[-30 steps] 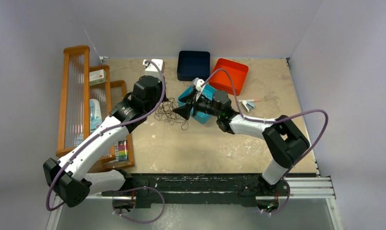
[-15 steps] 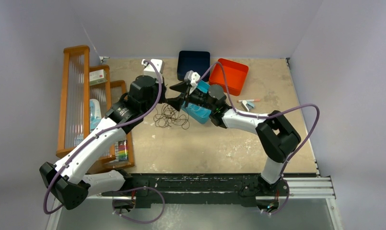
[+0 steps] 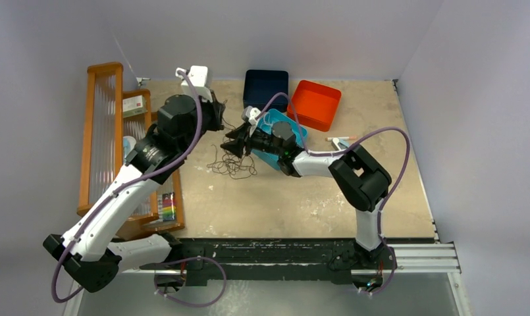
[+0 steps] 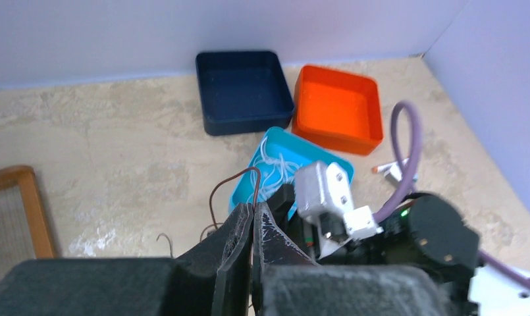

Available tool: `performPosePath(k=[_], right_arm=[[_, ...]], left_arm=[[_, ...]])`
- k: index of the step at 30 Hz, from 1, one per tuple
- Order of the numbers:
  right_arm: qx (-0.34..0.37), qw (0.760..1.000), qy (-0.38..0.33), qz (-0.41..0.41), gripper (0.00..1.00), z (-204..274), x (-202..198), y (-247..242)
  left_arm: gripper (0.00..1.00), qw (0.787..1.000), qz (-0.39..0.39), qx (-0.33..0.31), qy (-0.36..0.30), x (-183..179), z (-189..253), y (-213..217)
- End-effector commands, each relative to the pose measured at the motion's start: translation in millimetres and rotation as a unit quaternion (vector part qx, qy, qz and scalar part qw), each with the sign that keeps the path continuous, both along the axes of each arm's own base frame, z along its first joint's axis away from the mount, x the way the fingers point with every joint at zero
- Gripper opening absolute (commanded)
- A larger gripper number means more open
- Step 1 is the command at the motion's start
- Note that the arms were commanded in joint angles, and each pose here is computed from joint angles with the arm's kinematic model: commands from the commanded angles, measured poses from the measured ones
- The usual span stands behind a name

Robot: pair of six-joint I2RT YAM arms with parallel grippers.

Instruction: Untangle the cables

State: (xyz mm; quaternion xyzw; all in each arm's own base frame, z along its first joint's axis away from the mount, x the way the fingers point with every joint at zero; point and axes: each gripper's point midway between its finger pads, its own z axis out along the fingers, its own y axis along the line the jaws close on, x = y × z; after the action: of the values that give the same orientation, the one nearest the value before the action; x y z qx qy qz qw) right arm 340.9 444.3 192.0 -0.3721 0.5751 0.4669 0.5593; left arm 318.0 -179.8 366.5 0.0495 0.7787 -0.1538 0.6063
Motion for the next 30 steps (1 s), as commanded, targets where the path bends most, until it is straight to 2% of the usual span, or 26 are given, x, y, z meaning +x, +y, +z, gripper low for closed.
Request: performPosePath(k=[1,5,11,22,30], right_arm=[[0.031,0.999,-0.014,0.014,0.48,15.7,-10.6,3.9],[0.028,0.999,0.007,0.03,0.43,0.3,-24.2,3.0],[0.018,0.998,0.035,0.048,0.41,-22.3,-43.3,-1.0],[-0.022,0.992,0.104,0.072,0.22,-74.7,-76.7,-19.5],[-0.067,0.984,0.155,0.059,0.22,-99.0,-85.5,-29.6]], left_arm=[[0.0,0.995,-0.001,-0.06,-0.076,-7.4,72.3,5.2],[0.0,0.991,0.007,-0.076,-0.105,-7.2,104.9,8.8],[0.0,0.983,0.035,-0.099,-0.149,-8.6,152.5,22.1],[0.0,0.966,0.074,-0.127,-0.211,-13.7,215.9,43.5],[0.0,0.954,0.107,-0.127,-0.251,-14.8,253.3,58.9]])
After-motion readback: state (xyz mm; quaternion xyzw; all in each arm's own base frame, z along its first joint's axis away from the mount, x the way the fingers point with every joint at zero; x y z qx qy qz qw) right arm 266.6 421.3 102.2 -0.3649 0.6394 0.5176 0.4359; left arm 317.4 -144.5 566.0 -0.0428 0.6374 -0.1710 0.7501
